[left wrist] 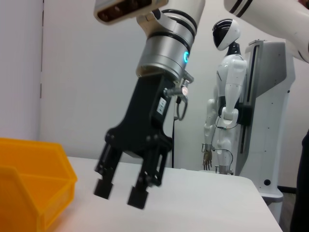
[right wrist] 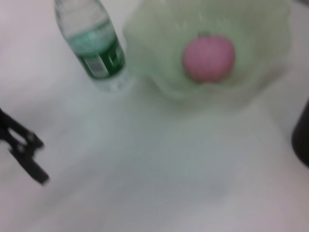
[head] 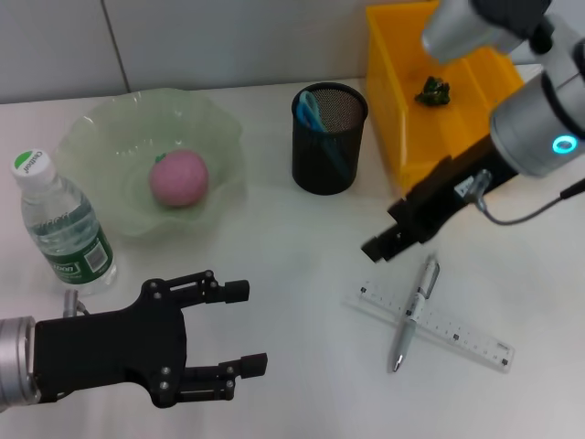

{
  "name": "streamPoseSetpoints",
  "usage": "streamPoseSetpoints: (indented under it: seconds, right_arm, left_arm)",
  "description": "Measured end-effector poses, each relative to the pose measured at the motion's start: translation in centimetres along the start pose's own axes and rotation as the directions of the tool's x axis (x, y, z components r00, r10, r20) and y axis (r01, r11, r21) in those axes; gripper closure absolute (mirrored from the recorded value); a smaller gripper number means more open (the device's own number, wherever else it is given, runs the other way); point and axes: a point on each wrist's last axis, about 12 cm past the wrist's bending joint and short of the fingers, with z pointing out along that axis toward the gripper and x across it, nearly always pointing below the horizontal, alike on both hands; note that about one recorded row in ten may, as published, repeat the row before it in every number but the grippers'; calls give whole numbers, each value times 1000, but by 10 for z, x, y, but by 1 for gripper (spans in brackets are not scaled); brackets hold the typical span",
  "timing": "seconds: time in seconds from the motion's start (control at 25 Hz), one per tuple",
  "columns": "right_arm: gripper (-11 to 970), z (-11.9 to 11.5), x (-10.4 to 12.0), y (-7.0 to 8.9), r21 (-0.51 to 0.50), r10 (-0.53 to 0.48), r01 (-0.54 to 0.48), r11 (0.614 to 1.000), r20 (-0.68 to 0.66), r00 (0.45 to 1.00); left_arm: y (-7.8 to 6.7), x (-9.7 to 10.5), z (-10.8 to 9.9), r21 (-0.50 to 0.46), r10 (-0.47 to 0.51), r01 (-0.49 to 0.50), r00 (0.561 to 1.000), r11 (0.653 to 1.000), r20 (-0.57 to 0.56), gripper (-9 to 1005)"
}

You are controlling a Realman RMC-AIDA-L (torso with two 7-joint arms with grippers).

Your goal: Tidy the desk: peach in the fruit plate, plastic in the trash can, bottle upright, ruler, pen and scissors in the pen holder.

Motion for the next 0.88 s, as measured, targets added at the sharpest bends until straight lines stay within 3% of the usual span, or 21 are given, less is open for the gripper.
streamPoseSetpoints:
  seconds: [0.36, 0.88]
  right_arm:
    - [270, 25, -5, 17, 64, -31, 41, 997, -151, 988]
    - [270, 52, 1, 19, 62, -53, 66, 996, -195, 979]
  left_arm:
    - [0, 0, -2, 0, -2, 2, 1000, 1000, -3, 209]
    - [0, -1, -4, 5, -8, 8, 1000, 1000, -5, 209]
